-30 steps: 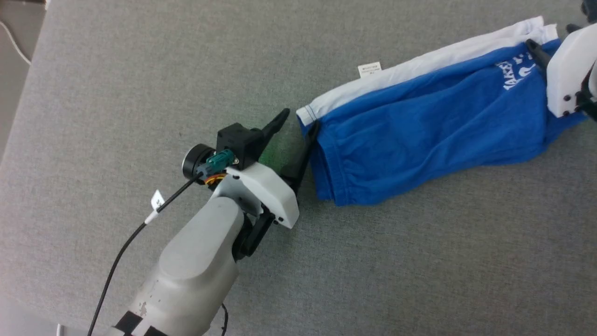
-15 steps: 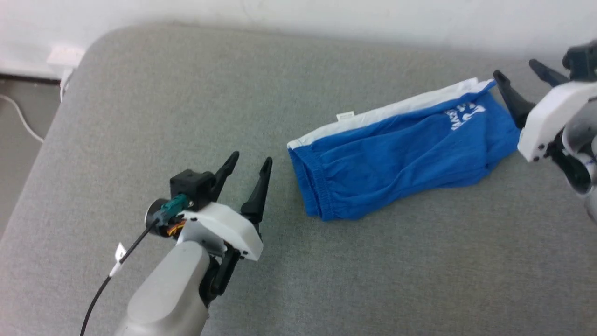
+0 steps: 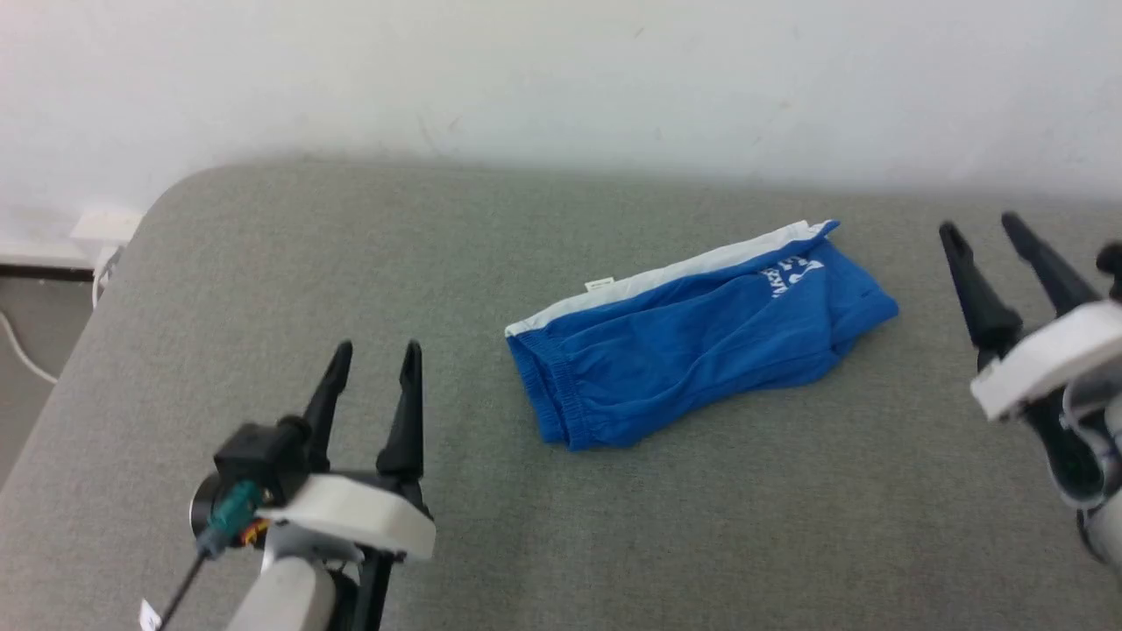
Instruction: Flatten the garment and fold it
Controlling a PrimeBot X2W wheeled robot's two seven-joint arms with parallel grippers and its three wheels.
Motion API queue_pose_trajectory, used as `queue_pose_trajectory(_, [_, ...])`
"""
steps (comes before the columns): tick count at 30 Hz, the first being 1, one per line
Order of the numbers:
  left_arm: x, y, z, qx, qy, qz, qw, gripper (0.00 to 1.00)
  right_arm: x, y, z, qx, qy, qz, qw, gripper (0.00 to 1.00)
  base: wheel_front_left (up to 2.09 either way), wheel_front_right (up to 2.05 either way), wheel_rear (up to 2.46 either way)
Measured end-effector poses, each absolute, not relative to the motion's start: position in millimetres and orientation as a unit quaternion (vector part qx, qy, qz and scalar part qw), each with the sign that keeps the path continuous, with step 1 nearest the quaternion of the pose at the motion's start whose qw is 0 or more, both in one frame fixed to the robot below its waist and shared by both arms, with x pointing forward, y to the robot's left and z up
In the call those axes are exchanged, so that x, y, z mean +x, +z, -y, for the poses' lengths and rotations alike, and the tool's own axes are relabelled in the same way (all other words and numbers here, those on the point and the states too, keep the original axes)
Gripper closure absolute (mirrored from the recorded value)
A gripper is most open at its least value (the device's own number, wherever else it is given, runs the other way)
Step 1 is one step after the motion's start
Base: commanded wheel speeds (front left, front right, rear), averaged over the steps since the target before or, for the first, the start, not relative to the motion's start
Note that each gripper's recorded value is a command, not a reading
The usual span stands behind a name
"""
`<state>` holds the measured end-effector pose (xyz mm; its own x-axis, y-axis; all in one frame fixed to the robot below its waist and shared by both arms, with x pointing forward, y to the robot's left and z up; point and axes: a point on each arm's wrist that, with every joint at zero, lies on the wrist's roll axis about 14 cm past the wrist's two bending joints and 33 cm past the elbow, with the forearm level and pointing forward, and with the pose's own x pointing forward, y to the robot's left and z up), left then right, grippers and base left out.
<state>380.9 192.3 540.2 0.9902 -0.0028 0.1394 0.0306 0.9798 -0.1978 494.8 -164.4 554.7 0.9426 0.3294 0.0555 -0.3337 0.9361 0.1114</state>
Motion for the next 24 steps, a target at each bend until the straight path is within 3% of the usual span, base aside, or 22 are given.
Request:
queue_pose_trajectory(7, [358, 525, -173, -0.036, -0.03, 0.058, 0.997, 0.0, 450, 544, 191, 0.09, 0.113, 0.044, 0.989, 0.0, 0.0, 0.0, 0.0])
queue_pose_trajectory(15, [346, 504, -156, -0.061, -0.042, 0.029, 0.997, 0.0, 399, 516, 191, 0.101, 0.057, 0.045, 0.992, 0.0, 0.0, 0.0, 0.0])
queue_pose_trajectory(24, [364, 459, -91, -0.071, -0.14, -0.084, 0.984, 0.0, 386, 486, 184, 0.083, 0.042, -0.012, 0.996, 0.0, 0.0, 0.0, 0.0])
